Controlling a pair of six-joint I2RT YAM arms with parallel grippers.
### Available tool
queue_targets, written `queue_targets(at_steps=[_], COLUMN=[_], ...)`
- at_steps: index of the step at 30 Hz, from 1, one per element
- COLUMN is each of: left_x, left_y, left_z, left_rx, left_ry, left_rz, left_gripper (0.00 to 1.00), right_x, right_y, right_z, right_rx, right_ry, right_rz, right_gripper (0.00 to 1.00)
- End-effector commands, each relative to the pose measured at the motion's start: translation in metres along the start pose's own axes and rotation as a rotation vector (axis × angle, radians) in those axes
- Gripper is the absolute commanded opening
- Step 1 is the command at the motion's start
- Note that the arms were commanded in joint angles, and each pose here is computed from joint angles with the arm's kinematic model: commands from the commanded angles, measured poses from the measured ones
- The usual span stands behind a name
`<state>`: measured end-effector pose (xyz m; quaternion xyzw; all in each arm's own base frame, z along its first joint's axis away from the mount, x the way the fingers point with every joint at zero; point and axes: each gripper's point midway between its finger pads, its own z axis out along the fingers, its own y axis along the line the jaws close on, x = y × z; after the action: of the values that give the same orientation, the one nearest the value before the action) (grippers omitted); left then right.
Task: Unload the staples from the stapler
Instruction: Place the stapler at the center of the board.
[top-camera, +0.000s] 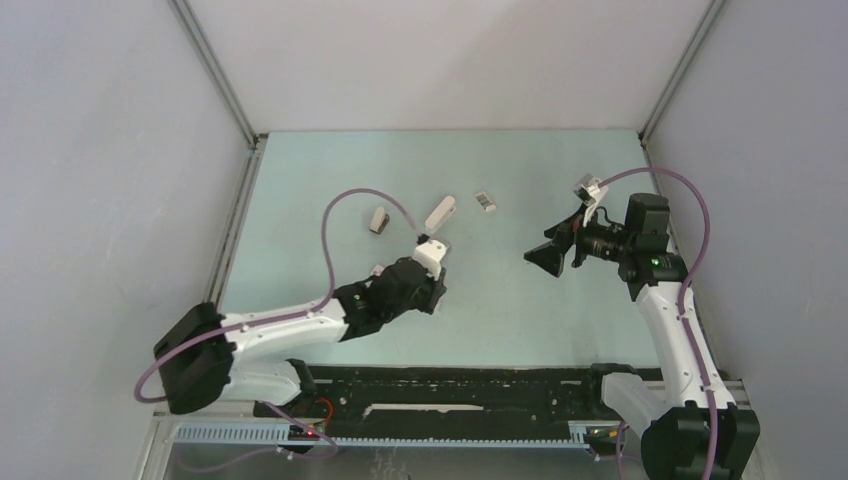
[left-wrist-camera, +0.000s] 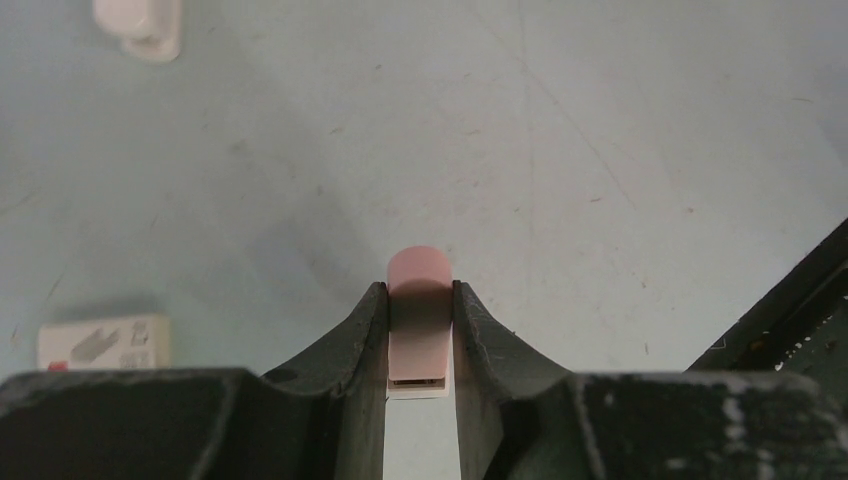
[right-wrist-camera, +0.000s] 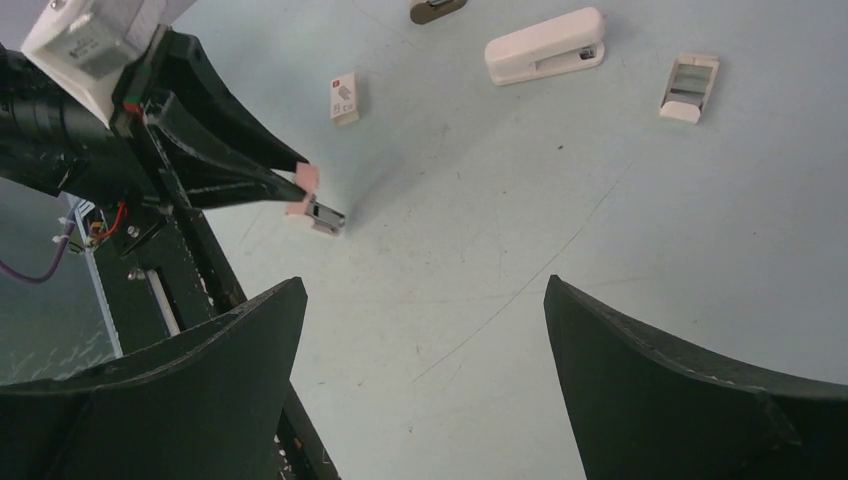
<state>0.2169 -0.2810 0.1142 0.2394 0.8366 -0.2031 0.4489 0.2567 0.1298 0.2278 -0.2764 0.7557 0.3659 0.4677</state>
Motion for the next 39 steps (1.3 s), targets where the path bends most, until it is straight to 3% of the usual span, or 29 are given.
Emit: queue_targets(at_steps=[1, 8, 15, 24, 33, 39], left_x=[-0.059, -0.067, -0.032, 0.016, 0.021, 0.000], left_y=[-0.042, -0.069, -0.078, -0.070, -0.065, -0.067], left_z=[0.014, 0.026, 0.047, 0.054, 0.051, 0.031], left_rx=[0.126, 0.243, 0.309, 0.321, 0.287, 0.302], left_ry=[-0.171, -0.305, -0.244, -0.142, -0.086, -0.126], left_rz=[0.098, 0.164, 0.258, 0.258, 0.222, 0.211], left_gripper=[0.00, 0.00, 0.01, 0.07, 0.33, 0.59], right_x=[-0.018, -0.017, -0.015, -0.013, -0.007, -0.002], right_y=[0.005, 0.006, 0.006, 0.006, 0.007, 0.010], right_z=[-0.004, -0.004, -0.004, -0.002, 0.000, 0.000], right_rx=[-0.011, -0.014, -0.020, -0.029, -0.054, -0.085], right_ry=[-0.032, -0.030, -0.025, -0.018, 0.000, 0.010], right_rz=[-0.067, -0.075, -0.076, -0.071, -0.073, -0.096], right_gripper=[1.00, 1.00, 1.00, 0.99, 1.00, 1.00])
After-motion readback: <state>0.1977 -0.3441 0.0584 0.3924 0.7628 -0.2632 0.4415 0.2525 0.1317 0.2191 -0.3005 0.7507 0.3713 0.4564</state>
